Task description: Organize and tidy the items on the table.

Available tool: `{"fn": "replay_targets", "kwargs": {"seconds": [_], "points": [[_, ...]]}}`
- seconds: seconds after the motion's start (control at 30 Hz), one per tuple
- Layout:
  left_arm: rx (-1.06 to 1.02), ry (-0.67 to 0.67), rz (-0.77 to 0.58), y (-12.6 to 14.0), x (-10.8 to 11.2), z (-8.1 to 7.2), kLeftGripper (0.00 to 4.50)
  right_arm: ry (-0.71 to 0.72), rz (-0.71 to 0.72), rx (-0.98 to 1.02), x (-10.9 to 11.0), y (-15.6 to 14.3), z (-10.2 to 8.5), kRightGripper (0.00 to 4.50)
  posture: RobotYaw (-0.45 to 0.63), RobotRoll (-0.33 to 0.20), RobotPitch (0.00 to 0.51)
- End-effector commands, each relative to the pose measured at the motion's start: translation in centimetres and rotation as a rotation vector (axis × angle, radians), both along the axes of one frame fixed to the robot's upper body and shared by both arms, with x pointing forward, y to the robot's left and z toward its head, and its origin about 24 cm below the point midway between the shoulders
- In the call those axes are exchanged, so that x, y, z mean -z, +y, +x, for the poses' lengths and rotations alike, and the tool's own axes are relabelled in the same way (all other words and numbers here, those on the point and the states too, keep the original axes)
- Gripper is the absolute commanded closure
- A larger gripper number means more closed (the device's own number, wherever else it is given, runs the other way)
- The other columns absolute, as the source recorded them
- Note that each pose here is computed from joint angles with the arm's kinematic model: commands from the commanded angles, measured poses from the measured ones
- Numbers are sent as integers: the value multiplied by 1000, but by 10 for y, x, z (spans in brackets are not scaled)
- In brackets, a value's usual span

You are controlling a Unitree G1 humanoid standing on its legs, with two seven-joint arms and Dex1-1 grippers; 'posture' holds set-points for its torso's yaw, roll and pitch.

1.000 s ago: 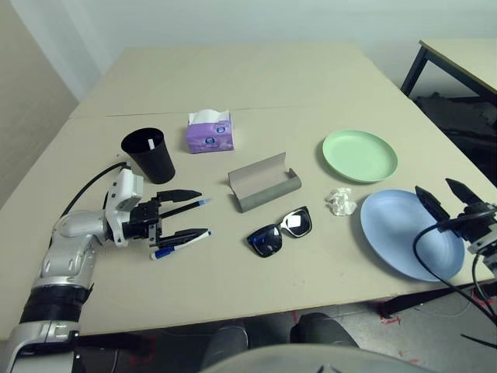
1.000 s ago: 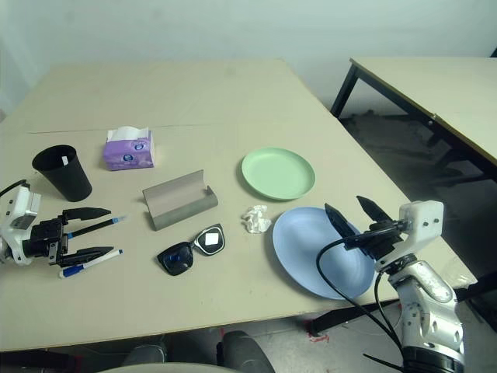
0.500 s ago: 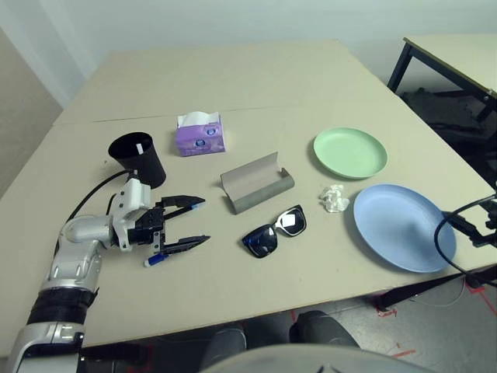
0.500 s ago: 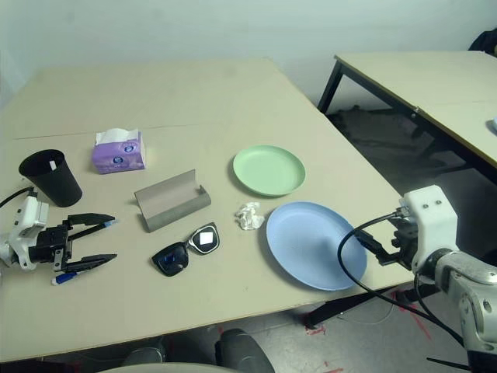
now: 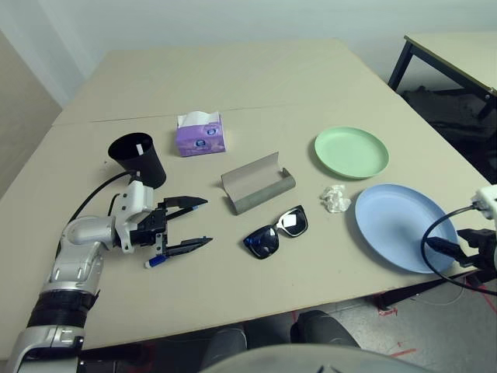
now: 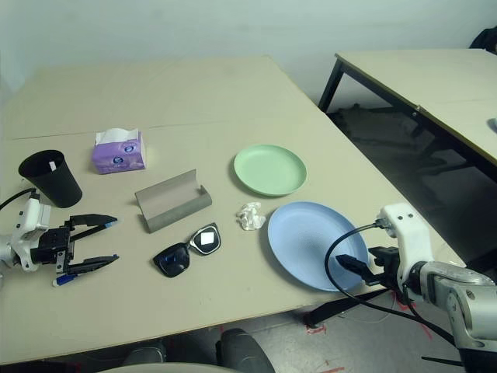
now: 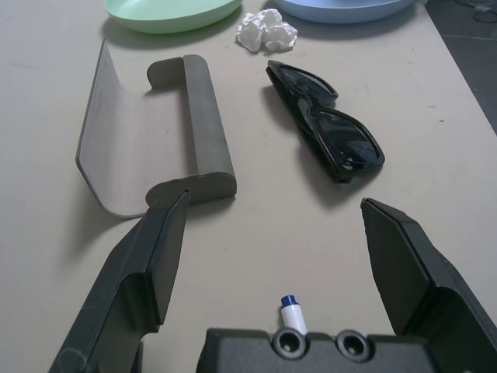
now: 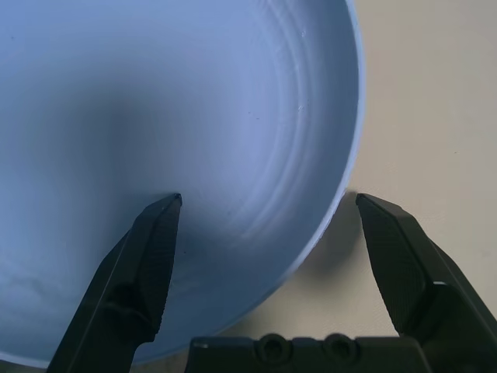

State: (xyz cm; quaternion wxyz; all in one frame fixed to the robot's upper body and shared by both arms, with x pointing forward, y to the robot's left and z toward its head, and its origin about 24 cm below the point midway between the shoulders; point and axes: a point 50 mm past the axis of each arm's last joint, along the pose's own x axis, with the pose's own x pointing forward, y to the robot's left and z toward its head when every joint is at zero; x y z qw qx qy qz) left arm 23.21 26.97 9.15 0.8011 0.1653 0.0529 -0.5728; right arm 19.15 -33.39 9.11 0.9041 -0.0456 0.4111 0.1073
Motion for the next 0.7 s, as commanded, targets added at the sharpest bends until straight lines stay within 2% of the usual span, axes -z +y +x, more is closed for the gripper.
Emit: {"fn": "replay_targets", "kwargs": {"seconds": [0.03, 0.13, 0.37, 0.47, 0.53, 0.7], "points": [[22, -2, 32, -3, 2, -2, 38, 39, -24, 8, -1, 0, 0, 0, -152, 0, 3], [21, -6, 32, -3, 2, -2, 0, 47, -18, 5, -1, 1, 0, 636, -150, 0, 4], [21, -8, 32, -5, 1, -1, 0, 33, 4, -17, -6, 6, 4, 3304, -149, 0, 4], [22, -7, 34, -5, 0, -1, 0, 21, -1, -18, -9, 6, 5, 4216, -150, 0, 1], [23, -7, 34, -6, 0, 0, 0, 13, -4, -16, -12, 4, 6, 4486, -151, 0, 1], [23, -9, 32, -6, -2, 1, 0, -3, -6, -6, -21, -2, 7, 4486, -155, 0, 0]]}}
